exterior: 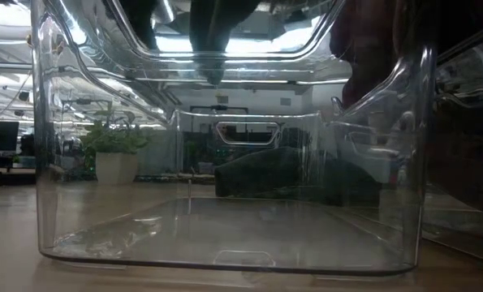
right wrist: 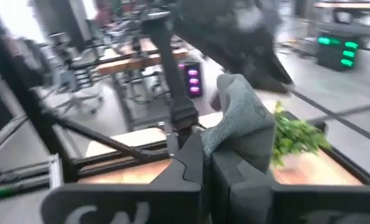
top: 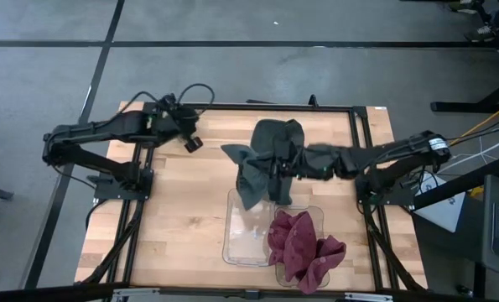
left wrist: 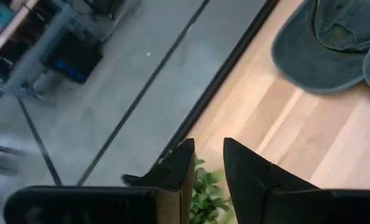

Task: Pick & Place hat
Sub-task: Put the top left gray cap into the left transparent bin, then put the top gray cap into the left transparent bin

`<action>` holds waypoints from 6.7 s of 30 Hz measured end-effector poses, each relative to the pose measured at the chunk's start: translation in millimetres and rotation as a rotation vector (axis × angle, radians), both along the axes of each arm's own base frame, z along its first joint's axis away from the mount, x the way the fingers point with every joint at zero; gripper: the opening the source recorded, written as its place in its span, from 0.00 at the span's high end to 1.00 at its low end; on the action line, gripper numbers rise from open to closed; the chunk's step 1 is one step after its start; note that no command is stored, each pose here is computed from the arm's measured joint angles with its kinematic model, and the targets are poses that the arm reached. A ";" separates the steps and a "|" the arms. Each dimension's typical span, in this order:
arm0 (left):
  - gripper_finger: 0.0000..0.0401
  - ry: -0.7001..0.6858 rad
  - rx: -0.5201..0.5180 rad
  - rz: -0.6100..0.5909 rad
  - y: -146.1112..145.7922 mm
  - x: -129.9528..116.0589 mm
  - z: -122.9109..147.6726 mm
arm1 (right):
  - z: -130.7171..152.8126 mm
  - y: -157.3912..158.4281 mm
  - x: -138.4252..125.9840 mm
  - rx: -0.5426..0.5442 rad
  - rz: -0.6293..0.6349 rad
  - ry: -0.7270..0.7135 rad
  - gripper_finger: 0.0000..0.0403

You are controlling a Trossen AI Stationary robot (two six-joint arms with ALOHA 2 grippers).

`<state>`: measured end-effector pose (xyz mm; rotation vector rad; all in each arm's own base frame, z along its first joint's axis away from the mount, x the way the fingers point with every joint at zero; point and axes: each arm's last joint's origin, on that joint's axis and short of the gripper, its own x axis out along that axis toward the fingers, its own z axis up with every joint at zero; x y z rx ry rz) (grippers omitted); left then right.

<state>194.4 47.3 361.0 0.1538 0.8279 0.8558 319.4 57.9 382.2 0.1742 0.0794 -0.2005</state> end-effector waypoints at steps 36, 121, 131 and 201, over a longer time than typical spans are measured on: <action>0.80 -0.243 -0.267 -0.450 -24.3 -74.7 33.9 | -4.4 134.1 57.1 0.375 -0.191 0.246 1.00; 0.81 -0.236 -0.206 -0.498 -27.2 -96.0 37.4 | -59.4 77.9 135.1 1.084 -0.134 0.451 0.99; 0.81 -0.236 -0.206 -0.497 -27.2 -96.0 37.4 | -60.7 78.4 134.1 1.082 -0.127 0.477 0.87; 0.89 -0.426 -0.161 -0.290 6.6 -23.8 41.4 | -61.0 -190.2 -92.7 0.472 -0.277 1.059 0.96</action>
